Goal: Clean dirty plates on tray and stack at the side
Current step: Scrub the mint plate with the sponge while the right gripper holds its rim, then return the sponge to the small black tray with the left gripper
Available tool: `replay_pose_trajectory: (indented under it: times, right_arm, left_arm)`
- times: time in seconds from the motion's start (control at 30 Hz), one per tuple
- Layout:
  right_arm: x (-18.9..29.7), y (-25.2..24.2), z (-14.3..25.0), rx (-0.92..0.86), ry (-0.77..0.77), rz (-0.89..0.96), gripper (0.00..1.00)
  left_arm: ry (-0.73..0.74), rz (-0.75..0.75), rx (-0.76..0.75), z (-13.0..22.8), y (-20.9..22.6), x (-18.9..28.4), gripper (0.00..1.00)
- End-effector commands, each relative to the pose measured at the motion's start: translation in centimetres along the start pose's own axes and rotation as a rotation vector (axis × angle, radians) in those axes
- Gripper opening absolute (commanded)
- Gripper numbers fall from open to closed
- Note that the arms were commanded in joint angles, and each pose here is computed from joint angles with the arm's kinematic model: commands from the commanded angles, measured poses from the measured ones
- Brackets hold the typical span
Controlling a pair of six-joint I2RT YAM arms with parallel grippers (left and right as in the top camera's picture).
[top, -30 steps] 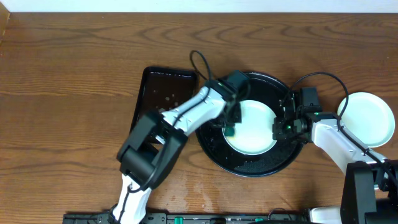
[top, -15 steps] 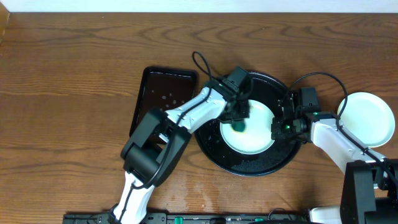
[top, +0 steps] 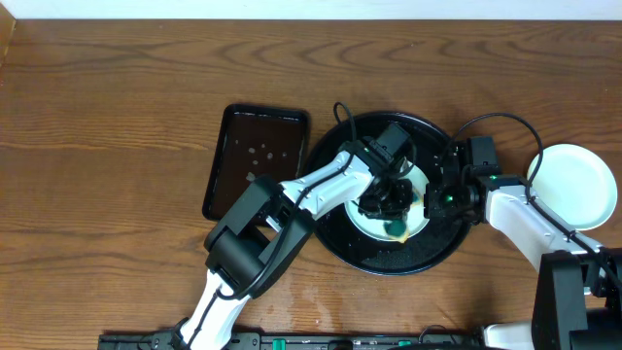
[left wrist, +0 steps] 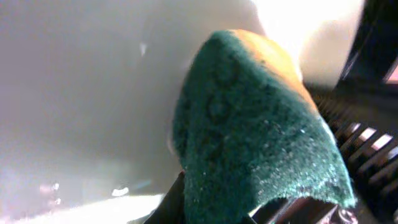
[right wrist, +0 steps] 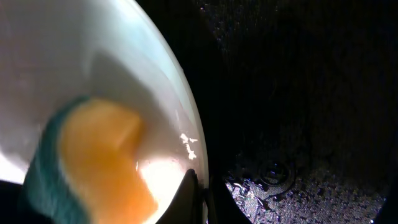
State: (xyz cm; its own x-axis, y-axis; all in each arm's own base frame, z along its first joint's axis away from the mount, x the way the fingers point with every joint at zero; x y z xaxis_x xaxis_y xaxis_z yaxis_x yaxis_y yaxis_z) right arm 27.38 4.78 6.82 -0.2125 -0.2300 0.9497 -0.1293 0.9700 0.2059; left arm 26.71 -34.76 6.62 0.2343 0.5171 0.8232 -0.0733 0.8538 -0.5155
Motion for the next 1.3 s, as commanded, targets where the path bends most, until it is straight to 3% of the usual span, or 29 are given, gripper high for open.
replay_pose_trajectory:
  times: [0.0, 0.17, 0.4, 0.53, 0.77, 0.9, 1.07, 1.27]
  right_arm:
    - [-1.0, -0.8, 1.5, 0.006, 0.069, 0.062, 0.01]
    - [-1.0, -0.8, 1.5, 0.006, 0.069, 0.062, 0.01]
    - [-1.0, -0.8, 1.5, 0.006, 0.069, 0.062, 0.01]
    - [-1.0, -0.8, 1.6, 0.006, 0.072, 0.062, 0.01]
    - [-1.0, -0.8, 1.7, 0.005, 0.079, 0.063, 0.01]
    - [-1.0, -0.8, 1.6, 0.005, 0.075, 0.063, 0.01]
    - [-1.0, -0.8, 1.6, 0.005, 0.075, 0.063, 0.01]
    - [-1.0, -0.8, 1.7, 0.005, 0.077, 0.063, 0.01]
  left_arm:
    - [0.066, -0.146, 0.055, 0.3, 4.4, -2.4, 0.09]
    - [-0.236, -0.493, 0.093, -3.3, 9.1, 0.8, 0.08]
    - [-0.469, -0.591, 0.118, -5.2, 8.3, 7.9, 0.07]
    - [-0.571, -0.545, 0.08, -4.3, 5.9, 12.3, 0.07]
    - [-0.679, -0.431, 0.005, -0.4, 2.9, 19.6, 0.08]
    - [-0.732, -0.434, 0.006, 1.2, 3.3, 23.0, 0.08]
    - [-0.771, -0.559, 0.109, 0.6, 7.0, 25.1, 0.08]
    - [-0.692, -0.646, 0.279, -1.6, 13.6, 22.8, 0.08]
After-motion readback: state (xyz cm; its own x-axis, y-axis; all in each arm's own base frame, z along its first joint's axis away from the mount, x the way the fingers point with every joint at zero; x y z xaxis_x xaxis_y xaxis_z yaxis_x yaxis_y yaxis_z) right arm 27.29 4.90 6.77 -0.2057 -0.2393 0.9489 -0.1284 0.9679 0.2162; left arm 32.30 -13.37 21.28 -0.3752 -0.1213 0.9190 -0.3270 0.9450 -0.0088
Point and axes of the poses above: each gripper's point midway between its finger pads, its own x axis back along the fingers, its own y axis along the line the jaws close on, z = x × y, the point moved 7 cm from there along x, back along the fingers, and after that the axes turned 9 degrees about x, right-handed, at the moved point
